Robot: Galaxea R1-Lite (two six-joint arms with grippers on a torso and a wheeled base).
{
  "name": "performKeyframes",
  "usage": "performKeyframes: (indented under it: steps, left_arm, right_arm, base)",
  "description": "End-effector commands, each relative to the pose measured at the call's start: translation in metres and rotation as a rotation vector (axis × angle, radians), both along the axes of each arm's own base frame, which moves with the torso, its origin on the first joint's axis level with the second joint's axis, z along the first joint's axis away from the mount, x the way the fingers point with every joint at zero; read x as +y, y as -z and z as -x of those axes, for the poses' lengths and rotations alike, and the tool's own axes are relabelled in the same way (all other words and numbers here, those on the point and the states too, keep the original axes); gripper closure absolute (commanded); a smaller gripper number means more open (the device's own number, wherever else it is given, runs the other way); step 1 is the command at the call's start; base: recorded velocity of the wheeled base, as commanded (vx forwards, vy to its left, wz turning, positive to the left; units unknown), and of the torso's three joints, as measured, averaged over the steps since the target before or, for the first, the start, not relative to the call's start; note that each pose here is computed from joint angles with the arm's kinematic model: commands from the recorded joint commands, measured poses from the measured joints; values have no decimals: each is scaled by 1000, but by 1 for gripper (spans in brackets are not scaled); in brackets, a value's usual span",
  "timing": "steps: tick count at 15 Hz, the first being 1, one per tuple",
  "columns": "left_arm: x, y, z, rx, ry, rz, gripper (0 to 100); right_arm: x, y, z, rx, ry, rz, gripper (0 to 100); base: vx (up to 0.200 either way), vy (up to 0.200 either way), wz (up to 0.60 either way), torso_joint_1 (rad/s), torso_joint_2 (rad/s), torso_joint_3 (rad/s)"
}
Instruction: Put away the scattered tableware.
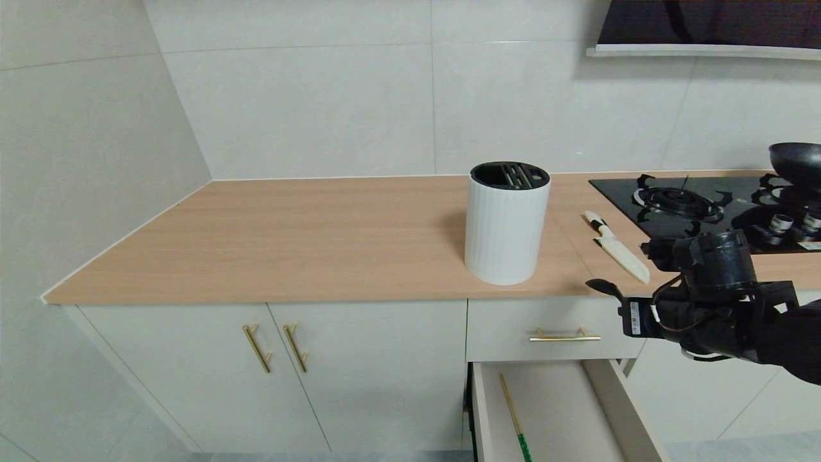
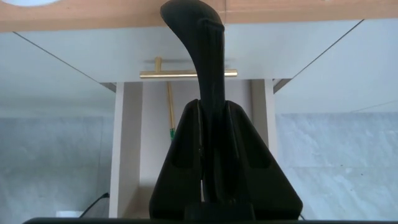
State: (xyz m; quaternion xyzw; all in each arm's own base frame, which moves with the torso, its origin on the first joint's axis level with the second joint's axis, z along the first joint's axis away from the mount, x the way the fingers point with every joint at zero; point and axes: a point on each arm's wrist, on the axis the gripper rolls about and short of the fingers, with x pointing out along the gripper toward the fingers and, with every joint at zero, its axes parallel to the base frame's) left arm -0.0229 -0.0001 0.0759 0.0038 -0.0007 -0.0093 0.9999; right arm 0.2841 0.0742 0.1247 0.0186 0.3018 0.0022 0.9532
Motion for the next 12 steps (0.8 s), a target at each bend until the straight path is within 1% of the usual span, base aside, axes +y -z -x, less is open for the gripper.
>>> performKeyframes:
  steps: [1,4,12]
  left_arm:
    - [0,0,0,3,0,0,0]
    - [0,0,0,3,0,0,0]
    - [0,0,0,3,0,0,0]
  right_arm:
    - [0,4,-1,14,-1,4,100]
    - [1,8,-2,27,-3,9,100]
    - [2,13,-4,45,-2,15,100]
  base:
    - [0,0,0,-90,193,95]
    - [0,0,0,-175,414,225]
    - [0,0,0,-209,494,284]
